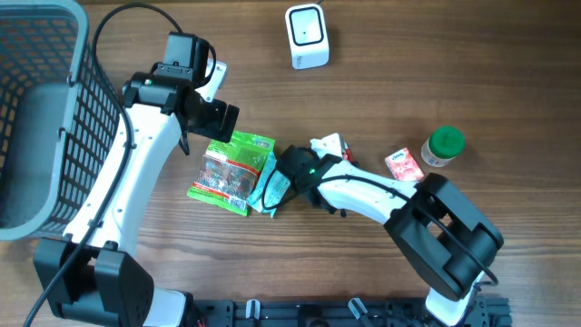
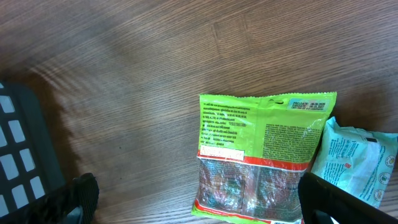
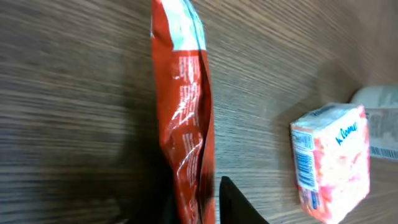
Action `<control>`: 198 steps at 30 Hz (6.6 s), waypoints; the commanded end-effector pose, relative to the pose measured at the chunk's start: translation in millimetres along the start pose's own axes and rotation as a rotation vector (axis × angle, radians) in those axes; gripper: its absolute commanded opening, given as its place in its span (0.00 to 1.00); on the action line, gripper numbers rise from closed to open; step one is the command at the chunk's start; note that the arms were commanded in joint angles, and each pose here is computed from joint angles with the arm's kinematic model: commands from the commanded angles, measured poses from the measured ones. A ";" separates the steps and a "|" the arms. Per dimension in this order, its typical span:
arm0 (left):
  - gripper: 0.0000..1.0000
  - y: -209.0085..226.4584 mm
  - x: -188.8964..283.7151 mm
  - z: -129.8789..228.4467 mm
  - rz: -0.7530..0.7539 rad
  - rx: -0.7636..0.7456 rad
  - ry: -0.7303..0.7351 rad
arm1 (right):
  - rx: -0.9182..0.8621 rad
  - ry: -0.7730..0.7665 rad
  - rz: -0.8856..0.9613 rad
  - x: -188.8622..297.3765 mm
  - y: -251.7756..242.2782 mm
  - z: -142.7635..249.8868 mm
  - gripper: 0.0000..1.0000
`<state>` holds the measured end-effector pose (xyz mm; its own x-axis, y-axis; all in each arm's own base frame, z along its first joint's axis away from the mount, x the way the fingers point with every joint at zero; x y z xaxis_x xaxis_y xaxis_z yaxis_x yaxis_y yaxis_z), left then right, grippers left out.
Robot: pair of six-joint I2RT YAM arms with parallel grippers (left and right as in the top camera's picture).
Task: Scan the item barcode
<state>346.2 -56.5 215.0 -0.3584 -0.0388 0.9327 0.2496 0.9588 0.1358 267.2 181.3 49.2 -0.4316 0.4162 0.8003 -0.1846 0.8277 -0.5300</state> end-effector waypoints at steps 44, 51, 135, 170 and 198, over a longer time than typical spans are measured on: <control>1.00 0.8 3.9 -3.2 -0.010 -0.009 -0.016 | -0.152 0.105 -0.862 19.0 -26.6 -33.7 0.17; 1.00 0.8 3.9 -3.2 -0.010 -0.009 -0.016 | -0.193 0.148 -0.863 5.8 -51.3 -27.6 0.16; 1.00 0.8 3.9 -3.2 -0.010 -0.009 -0.016 | 0.171 0.423 -0.958 30.7 8.4 27.4 0.04; 1.00 0.8 3.9 -3.2 -0.010 -0.009 -0.016 | 0.247 0.292 -0.586 6.5 -29.9 23.8 0.50; 1.00 0.8 3.9 -3.2 -0.010 -0.009 -0.016 | -0.139 -0.109 -0.549 -10.0 -18.1 -51.9 0.49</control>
<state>346.2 -56.7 215.0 -0.3588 -0.0386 0.9326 0.2499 0.9587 0.1358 313.6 182.2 63.1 -0.3603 -0.1375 0.9226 -0.3385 0.9409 0.0081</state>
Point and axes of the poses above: each gripper's point midway between its finger pads, its own x axis back along the fingers, its own y axis along the line the jaws close on, z = x × y, the point moved 6 cm from there along x, back along the fingers, and after that the axes turned 2 degrees about x, right-handed, at the moved point
